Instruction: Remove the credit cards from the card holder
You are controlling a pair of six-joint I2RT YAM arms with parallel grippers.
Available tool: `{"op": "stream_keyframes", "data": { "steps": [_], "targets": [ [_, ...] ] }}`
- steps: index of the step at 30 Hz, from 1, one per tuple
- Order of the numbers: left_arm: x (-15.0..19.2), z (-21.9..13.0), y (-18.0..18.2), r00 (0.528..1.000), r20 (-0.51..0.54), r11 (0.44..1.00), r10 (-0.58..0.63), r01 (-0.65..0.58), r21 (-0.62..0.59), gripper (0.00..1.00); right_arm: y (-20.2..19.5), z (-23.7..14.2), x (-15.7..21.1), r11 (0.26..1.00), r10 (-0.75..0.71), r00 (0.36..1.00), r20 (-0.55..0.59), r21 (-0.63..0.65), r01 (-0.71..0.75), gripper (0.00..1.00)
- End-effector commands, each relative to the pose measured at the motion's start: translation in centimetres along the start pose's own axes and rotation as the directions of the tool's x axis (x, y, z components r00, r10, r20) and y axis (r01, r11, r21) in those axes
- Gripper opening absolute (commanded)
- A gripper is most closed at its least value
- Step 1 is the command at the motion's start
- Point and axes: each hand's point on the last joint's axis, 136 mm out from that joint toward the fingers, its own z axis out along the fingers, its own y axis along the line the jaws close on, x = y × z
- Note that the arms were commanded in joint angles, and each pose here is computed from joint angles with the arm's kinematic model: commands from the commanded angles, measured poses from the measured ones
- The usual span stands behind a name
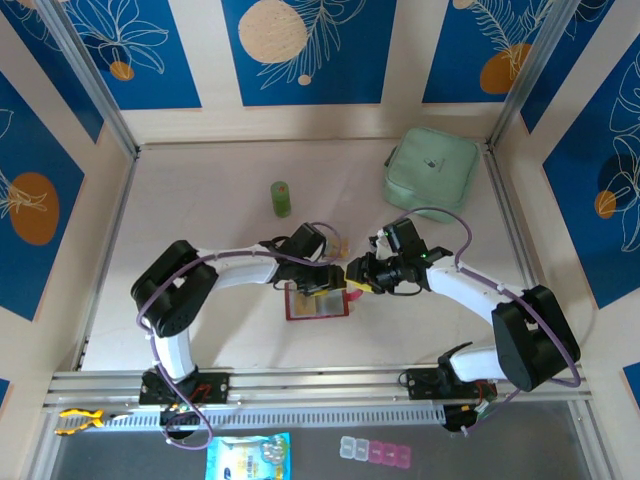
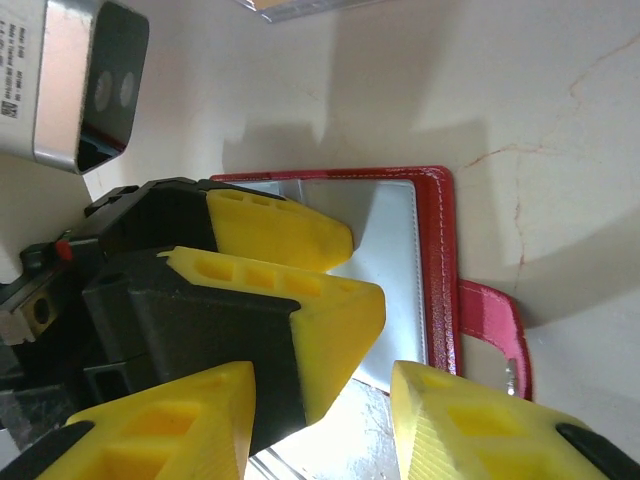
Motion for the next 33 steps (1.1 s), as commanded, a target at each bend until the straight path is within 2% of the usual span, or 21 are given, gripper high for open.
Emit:
{"op": "stream_keyframes", "data": {
  "steps": [1, 6, 10, 21, 33],
  "targets": [
    [-0.3, -0.4, -2.0, 0.999, 0.006, 0.998, 0.042, -0.042, 0.047, 0.56, 0.0, 0.1, 0.8, 1.0, 0.009, 0.999, -0.032, -0.016, -0.009, 0.41],
    [-0.3, -2.5, -1.3, 0.996, 0.054, 0.998, 0.067, -0.068, 0.009, 0.55, 0.1, 0.3, 1.1, 1.0, 0.01, 0.999, -0.036, -0.01, -0.01, 0.4],
    [-0.2, -4.3, -0.5, 0.994, 0.099, 0.998, 0.052, -0.055, 0.027, 0.54, 0.3, 0.7, 1.3, 1.0, 0.003, 0.999, -0.051, -0.002, -0.003, 0.4],
    [1.3, -7.6, 5.2, 0.986, 0.158, 0.999, -0.044, 0.045, 0.0, 0.45, 2.1, 2.8, 2.2, 0.999, -0.039, 0.995, -0.091, 0.027, 0.041, 0.38],
    [2.2, -7.7, 8.6, 0.983, 0.166, 0.995, -0.073, 0.083, -0.05, 0.29, 4.1, 5.9, 2.8, 0.995, -0.082, 0.983, -0.163, 0.05, 0.092, 0.37]
  ]
}}
